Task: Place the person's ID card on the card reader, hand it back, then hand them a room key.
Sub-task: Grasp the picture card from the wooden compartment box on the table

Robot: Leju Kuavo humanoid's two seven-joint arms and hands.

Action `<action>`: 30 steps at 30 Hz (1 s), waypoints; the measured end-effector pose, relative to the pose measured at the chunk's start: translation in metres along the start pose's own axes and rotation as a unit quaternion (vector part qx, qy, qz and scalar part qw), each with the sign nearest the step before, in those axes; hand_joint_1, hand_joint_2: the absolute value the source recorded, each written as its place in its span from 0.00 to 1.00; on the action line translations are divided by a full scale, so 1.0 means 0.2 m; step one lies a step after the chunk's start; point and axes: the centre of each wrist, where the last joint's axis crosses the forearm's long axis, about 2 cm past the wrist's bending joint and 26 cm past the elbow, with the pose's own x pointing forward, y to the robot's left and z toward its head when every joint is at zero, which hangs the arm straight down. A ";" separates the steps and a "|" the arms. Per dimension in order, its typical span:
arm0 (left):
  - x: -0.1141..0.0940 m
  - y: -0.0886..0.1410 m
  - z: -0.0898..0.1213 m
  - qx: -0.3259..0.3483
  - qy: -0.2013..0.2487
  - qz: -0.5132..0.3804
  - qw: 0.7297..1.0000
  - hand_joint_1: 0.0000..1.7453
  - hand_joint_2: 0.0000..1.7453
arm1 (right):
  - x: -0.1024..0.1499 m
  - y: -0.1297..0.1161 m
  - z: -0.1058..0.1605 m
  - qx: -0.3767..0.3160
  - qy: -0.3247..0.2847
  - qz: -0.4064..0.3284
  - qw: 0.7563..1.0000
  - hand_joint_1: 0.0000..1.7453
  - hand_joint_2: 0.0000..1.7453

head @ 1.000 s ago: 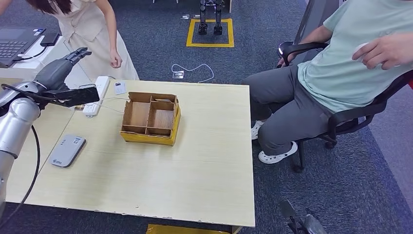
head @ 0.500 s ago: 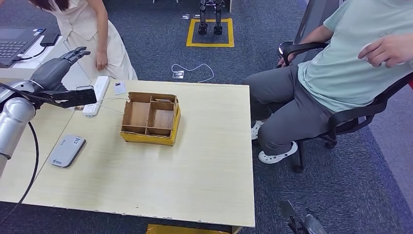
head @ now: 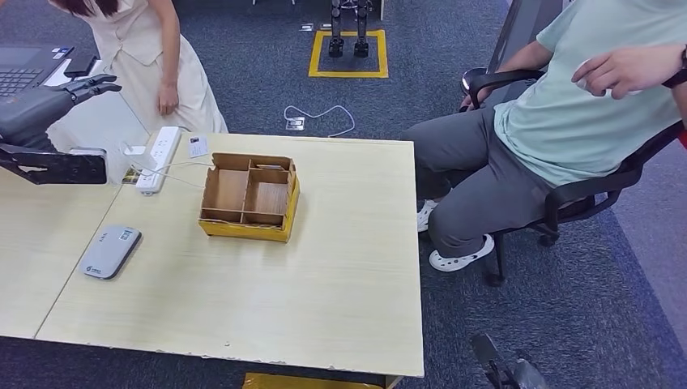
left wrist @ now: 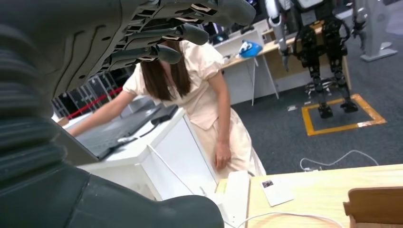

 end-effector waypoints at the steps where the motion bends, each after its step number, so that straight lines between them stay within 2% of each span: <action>1: 0.02 0.00 0.03 0.001 -0.002 -0.008 1.000 0.00 1.00 | 0.00 0.00 0.00 0.000 0.001 -0.001 1.000 0.00 0.00; 3: 0.06 -0.01 0.06 0.004 -0.007 -0.028 1.000 0.00 1.00 | -0.01 0.00 0.00 -0.001 0.003 -0.001 1.000 0.00 0.00; 6: 0.11 -0.04 0.05 0.006 -0.016 -0.058 0.998 0.00 1.00 | -0.01 0.00 0.00 -0.001 0.005 0.001 1.000 0.00 0.00; 15: 0.26 -0.15 -0.13 0.014 -0.056 -0.098 0.993 0.00 1.00 | -0.01 0.00 0.00 -0.001 0.004 0.007 1.000 0.00 0.00; 26: 0.33 -0.19 -0.23 -0.005 -0.066 -0.118 0.991 0.00 1.00 | -0.01 0.00 0.00 -0.002 0.007 0.008 1.000 0.00 0.00; 30: 0.38 -0.25 -0.29 -0.004 -0.073 -0.121 0.990 0.00 1.00 | 0.00 0.00 0.00 -0.002 0.007 0.009 1.000 0.00 0.00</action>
